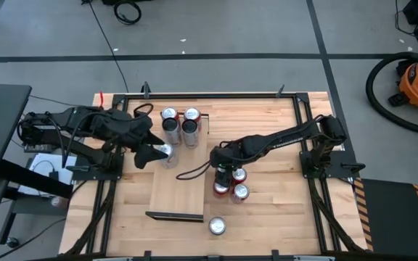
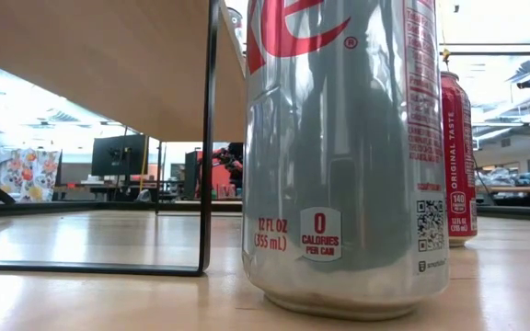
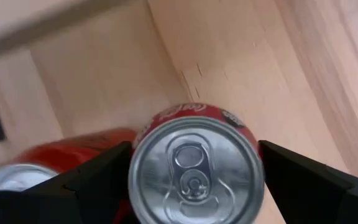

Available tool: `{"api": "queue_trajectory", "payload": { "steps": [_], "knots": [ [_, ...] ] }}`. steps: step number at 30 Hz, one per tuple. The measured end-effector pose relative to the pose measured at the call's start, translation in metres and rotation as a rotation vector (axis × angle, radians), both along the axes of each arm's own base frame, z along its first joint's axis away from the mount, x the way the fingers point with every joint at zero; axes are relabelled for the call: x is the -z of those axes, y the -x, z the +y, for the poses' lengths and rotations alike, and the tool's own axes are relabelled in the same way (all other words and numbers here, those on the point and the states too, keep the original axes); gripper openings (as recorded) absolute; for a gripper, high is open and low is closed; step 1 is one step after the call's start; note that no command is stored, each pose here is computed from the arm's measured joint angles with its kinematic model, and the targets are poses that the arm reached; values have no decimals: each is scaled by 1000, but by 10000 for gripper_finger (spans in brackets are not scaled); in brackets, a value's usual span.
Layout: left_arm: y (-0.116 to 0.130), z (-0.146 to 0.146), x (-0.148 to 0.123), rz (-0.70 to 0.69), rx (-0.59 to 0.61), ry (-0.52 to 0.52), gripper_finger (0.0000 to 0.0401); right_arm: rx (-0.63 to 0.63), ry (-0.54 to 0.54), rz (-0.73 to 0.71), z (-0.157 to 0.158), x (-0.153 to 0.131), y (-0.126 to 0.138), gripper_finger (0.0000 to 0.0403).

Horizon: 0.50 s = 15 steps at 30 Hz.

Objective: Place canned beverage on shelf
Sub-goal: Put the top left red and white soda can on the shelf

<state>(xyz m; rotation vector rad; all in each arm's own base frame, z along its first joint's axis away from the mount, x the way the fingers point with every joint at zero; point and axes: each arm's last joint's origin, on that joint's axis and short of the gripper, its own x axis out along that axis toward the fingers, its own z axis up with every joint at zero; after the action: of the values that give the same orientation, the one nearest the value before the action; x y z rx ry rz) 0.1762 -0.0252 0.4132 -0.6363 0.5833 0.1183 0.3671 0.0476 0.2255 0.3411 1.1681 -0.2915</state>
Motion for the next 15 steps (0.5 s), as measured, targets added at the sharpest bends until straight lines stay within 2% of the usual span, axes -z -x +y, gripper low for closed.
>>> {"api": "queue_trajectory", "payload": {
  "steps": [4, 10, 15],
  "knots": [
    [0, 0, 0, 0, 1, 1, 341, -44, 30, 19, -1, 6, -2, 347],
    [0, 0, 0, 0, 1, 1, 341, -194, 72, 16, -14, 5, -4, 318],
    [0, 0, 0, 0, 6, 5, 341, -331, 65, 19, -26, 2, -3, 318]
  ]
}}
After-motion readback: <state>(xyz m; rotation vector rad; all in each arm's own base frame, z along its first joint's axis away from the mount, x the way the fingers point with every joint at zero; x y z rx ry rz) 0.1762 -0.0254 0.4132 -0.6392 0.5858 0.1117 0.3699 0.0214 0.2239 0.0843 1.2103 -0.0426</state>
